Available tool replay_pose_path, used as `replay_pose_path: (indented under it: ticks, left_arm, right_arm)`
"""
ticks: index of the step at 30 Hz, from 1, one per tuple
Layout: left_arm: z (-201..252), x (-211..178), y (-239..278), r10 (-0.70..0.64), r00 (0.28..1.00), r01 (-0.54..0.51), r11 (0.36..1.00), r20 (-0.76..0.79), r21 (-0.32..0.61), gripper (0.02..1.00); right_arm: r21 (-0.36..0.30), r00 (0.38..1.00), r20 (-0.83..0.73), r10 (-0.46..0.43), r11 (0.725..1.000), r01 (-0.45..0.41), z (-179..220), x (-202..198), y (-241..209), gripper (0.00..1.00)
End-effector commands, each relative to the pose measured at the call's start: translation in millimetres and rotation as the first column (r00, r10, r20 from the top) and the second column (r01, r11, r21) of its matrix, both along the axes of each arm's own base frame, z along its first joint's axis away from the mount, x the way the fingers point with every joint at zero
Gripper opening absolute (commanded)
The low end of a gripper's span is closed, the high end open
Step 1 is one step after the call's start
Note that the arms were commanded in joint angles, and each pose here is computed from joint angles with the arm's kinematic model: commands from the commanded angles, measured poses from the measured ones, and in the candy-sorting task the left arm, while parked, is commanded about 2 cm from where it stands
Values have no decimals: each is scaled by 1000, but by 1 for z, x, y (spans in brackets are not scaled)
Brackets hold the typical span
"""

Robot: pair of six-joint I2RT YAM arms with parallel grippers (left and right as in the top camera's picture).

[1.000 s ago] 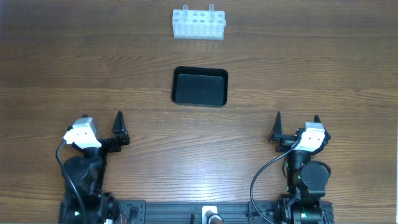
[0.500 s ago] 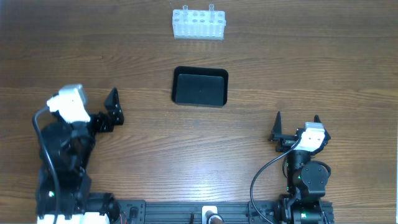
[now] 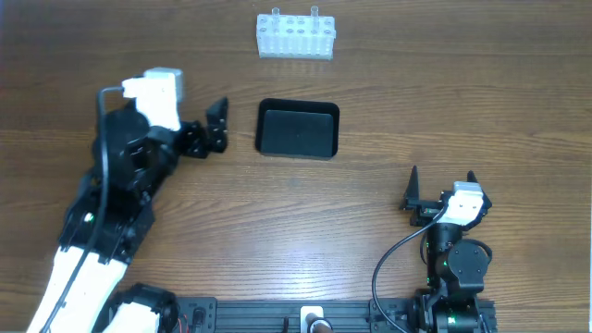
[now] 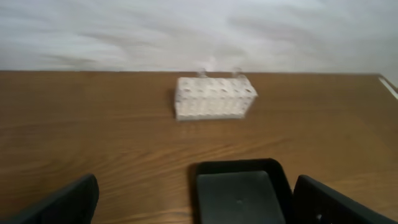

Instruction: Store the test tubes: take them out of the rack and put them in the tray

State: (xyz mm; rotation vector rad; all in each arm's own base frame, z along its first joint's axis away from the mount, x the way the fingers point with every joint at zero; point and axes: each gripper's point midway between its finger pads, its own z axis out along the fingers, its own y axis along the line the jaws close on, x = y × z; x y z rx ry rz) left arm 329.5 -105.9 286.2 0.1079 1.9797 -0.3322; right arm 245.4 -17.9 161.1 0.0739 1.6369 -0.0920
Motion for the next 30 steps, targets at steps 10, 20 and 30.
replay_pose_path:
  ticks: [10, 20, 30]
  left_arm:
    - [12, 40, -50, 44, 999, -43, 997, -16, 65, 998]
    - [-21, 90, -77, 60, 987, -41, 991, -147, 127, 982]
    - [-67, 158, -93, 104, 968, -67, 983, -227, 169, 974]
  right_arm:
    - [1, 1000, 1, 15, 1000, -15, -2, 0, 3, 993]
    - [1, 1000, 1, 15, 1000, -15, -2, 0, 3, 991]
    - [1, 1000, 1, 15, 1000, -15, -2, 0, 3, 993]
